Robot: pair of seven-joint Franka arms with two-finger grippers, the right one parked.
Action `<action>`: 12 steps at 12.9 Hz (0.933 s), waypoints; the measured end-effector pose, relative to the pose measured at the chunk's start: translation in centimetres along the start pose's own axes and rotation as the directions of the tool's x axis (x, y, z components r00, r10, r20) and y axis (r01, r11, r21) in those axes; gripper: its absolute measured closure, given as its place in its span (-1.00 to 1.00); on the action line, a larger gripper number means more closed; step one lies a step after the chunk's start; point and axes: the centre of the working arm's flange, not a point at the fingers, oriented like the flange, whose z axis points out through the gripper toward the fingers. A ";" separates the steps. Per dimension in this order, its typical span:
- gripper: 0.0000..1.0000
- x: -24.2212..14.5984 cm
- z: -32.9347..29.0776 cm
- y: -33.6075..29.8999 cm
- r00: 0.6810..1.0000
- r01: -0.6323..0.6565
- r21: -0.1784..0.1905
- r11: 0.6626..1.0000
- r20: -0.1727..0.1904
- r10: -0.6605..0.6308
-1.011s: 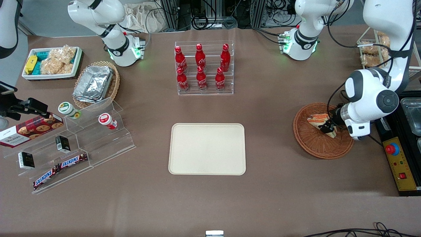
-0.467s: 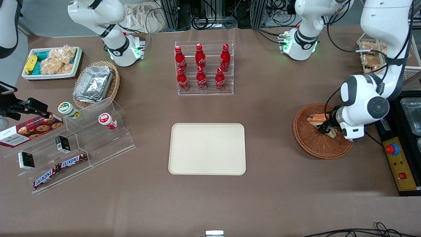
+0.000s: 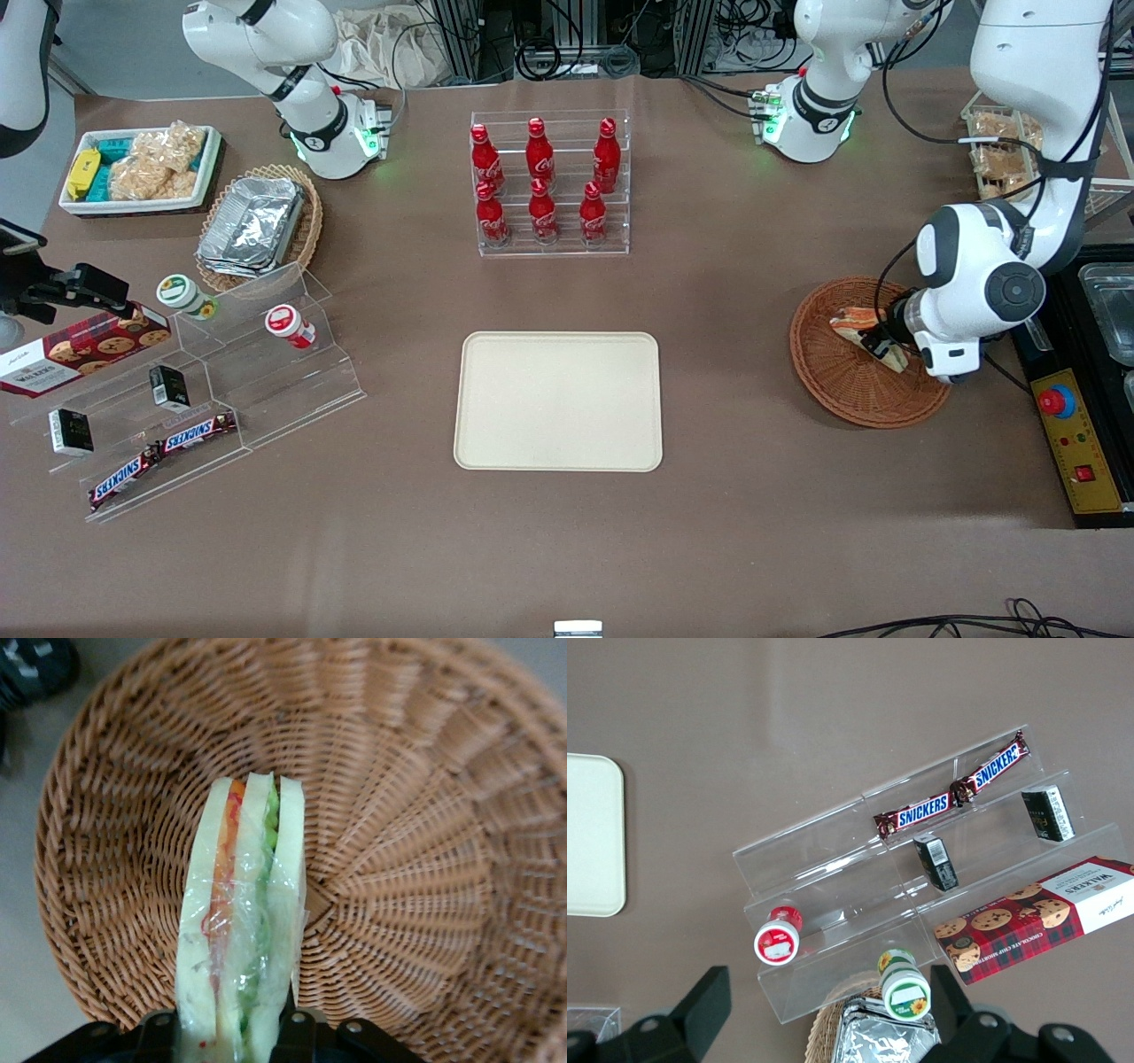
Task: Place sandwich from basket to tray
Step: 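Close the left gripper on the sandwich and lift it, then carry the held sandwich with the left gripper over the cream tray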
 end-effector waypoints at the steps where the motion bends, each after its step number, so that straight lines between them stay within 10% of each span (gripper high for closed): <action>1: 0.34 -0.1 -2.2 0.5 1.000 -0.009 -0.011 1.000 -0.014 0.009; 6: 0.58 -8.1 -16.4 8.2 0.981 -0.181 -0.069 0.981 -0.088 0.174; 12: 0.60 -22.8 -15.8 16.0 0.889 -0.456 -0.123 0.881 -0.095 0.447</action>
